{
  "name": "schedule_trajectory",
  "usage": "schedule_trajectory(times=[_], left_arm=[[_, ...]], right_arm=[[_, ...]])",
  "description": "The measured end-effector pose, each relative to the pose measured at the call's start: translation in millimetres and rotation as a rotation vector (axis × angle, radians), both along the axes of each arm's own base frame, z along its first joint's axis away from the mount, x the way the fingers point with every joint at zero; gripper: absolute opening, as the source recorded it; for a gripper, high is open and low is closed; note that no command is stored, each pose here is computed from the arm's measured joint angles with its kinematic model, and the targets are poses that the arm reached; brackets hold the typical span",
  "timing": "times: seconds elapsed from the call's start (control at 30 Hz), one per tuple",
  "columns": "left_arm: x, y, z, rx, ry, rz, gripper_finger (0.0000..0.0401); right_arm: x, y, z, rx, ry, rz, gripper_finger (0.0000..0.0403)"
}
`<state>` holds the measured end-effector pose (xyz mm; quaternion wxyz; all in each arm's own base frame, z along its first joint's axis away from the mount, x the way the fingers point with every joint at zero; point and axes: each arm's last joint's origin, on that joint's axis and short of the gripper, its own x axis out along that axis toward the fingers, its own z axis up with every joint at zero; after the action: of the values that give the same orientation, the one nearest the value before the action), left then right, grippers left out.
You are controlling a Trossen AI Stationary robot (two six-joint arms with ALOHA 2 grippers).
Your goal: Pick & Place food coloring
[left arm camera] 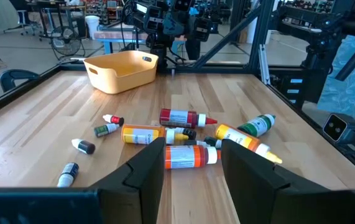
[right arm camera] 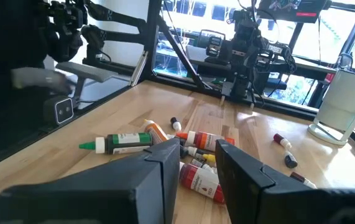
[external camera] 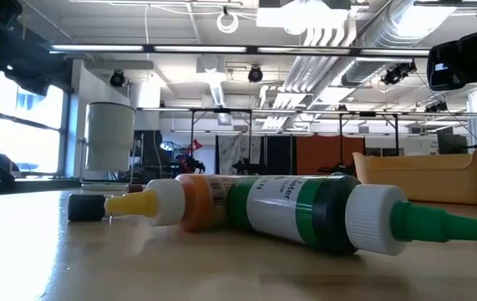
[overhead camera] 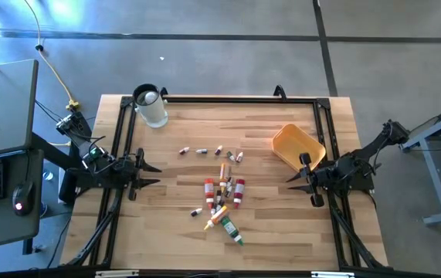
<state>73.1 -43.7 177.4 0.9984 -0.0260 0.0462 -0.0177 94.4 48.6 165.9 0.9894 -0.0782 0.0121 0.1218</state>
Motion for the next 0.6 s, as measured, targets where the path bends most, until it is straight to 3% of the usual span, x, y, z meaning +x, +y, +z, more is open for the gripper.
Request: schedule_trajectory(times=[0.37,0.5,0.6], left_arm=[[0.6,0.2,3.8,0.078,-0.043,0.018,0.0153],[0.6,2.5,5.6,0.195,-0.054,0.091,0.0153],[0.3,4.9,6.4,0.216,-0.052,0.173,0.0153]], right_arm=[[0.0,0.0,0.0,0.0,0.0,0.0,0.0097],[0.0,0.0,0.1,0.0,0.0,0.0,0.0097],[0.0,0.0,0.0,0.0,0.0,0.0,0.0097]])
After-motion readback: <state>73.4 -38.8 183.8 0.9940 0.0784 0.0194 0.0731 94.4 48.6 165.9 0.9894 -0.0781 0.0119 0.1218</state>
